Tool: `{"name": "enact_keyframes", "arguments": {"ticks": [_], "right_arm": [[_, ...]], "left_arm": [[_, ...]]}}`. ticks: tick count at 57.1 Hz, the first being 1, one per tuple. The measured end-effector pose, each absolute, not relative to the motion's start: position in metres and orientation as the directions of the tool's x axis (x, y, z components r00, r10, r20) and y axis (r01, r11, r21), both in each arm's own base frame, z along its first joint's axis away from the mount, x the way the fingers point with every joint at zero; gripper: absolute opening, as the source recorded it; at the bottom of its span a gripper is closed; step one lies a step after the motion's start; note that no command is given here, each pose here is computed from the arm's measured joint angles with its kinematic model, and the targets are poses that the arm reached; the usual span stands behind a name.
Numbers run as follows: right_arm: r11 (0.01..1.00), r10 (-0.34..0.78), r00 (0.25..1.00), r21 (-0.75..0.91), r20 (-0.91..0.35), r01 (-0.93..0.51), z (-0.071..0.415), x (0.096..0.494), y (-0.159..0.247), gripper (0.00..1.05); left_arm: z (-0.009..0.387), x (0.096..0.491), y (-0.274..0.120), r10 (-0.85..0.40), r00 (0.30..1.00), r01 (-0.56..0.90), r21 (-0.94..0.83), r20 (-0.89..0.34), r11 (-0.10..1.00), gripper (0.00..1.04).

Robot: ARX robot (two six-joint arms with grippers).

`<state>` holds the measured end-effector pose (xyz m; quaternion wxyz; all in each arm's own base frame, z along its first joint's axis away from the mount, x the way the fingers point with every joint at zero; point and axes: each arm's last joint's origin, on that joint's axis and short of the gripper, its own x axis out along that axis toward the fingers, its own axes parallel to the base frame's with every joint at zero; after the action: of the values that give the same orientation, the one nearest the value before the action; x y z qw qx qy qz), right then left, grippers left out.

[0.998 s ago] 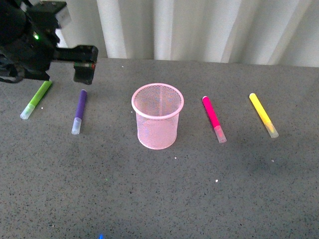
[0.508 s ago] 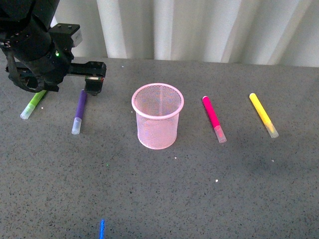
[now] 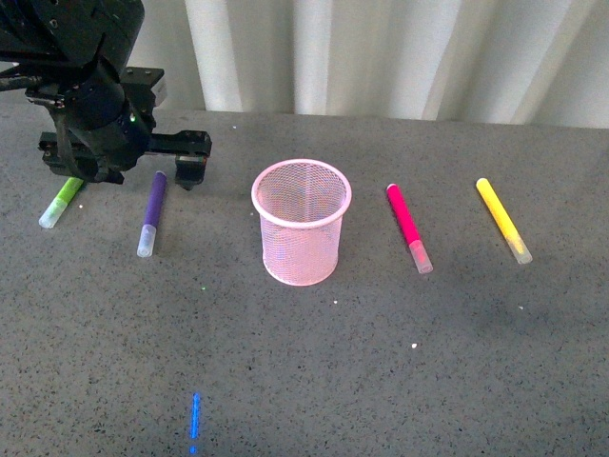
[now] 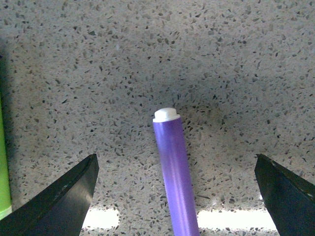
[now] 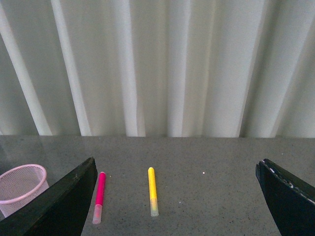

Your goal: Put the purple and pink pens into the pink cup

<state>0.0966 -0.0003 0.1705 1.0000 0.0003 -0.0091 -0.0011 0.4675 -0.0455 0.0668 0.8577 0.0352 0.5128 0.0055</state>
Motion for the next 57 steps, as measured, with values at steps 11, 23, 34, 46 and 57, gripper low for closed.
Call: {"name": "enact_keyframes", "arguments": {"ticks": [11, 23, 34, 46, 57], "right_arm": [[1.0, -0.002, 1.0, 0.001, 0.018, 0.002, 0.171, 0.097, 0.0, 0.98], [1.0, -0.002, 1.0, 0.001, 0.018, 0.002, 0.171, 0.097, 0.0, 0.98], [1.0, -0.002, 1.0, 0.001, 0.018, 0.002, 0.171, 0.097, 0.0, 0.98], [1.0, -0.002, 1.0, 0.001, 0.018, 0.002, 0.171, 0.097, 0.0, 0.98], [1.0, -0.002, 1.0, 0.001, 0.018, 0.002, 0.171, 0.097, 0.0, 0.98]], "left_arm": [[0.06, 0.468, -0.05, 0.032, 0.464, 0.041, 0.058, -0.885, 0.997, 0.97], [0.055, 0.469, -0.05, 0.026, 0.457, 0.032, 0.046, -0.889, 0.998, 0.67], [0.054, 0.47, -0.052, 0.022, 0.467, 0.027, 0.038, -0.884, 0.999, 0.36], [0.052, 0.469, -0.056, 0.016, 0.475, -0.012, 0.011, -0.88, 1.0, 0.13], [0.051, 0.467, -0.062, 0.019, 0.491, -0.027, 0.007, -0.871, 1.0, 0.13]]}}
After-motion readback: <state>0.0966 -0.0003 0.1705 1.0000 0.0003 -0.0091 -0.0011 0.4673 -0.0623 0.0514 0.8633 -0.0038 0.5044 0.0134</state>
